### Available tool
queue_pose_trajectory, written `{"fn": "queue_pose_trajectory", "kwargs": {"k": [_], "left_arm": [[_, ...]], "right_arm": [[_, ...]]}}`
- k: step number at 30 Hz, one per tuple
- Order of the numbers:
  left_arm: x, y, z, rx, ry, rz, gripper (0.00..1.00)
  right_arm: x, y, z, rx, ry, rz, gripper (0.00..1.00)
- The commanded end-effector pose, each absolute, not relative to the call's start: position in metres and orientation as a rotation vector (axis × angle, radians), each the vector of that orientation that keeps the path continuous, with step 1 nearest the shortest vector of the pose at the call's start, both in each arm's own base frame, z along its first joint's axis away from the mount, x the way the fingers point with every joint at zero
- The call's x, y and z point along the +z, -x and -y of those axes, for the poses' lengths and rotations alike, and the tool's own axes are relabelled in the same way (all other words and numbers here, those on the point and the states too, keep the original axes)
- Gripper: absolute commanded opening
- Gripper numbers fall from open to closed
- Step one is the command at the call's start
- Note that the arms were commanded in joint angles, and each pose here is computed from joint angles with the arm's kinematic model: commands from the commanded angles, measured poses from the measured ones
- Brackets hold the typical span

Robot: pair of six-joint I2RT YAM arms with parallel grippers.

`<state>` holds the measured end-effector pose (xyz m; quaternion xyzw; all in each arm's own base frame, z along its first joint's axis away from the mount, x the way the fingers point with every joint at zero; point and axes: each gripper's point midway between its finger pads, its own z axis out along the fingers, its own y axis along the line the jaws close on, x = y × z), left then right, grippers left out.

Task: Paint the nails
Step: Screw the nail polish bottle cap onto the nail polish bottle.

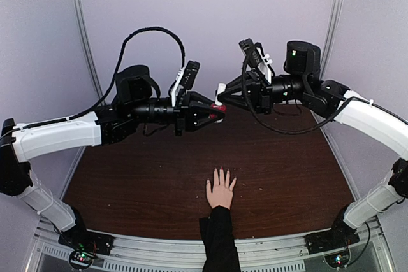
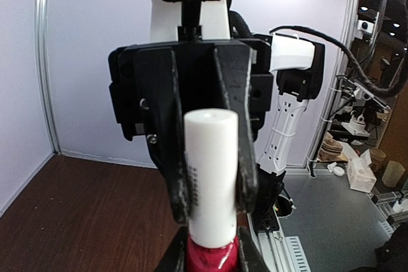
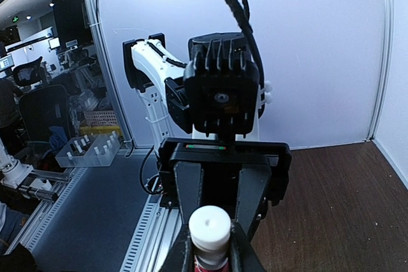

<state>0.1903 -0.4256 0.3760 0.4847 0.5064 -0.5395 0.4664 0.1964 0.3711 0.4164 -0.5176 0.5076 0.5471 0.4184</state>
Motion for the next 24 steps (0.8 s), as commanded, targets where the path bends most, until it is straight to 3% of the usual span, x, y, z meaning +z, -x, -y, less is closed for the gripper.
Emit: {"fn": "queue_pose_trajectory", "kwargs": {"k": [1,10,24], "left_arm": [[0.394,-0.220,0.413,-1.137,-1.049,-1.238,0.00],[0.388,-0.253,0.403,-0.959,-0.920,-1.309,0.00],[0.375,-0.303,0.387,-0.657,-0.720,-1.405,0.00]], "right_arm": [[0.415,-0.200,-0.374,1.356,1.271,-1.341,0.06],[0.402,-0.216,-0.386,1.275,1.215,-1.420,0.00],[0.374,-0.256,-0.404,1.040,1.028,-1.592,0.00]]}}
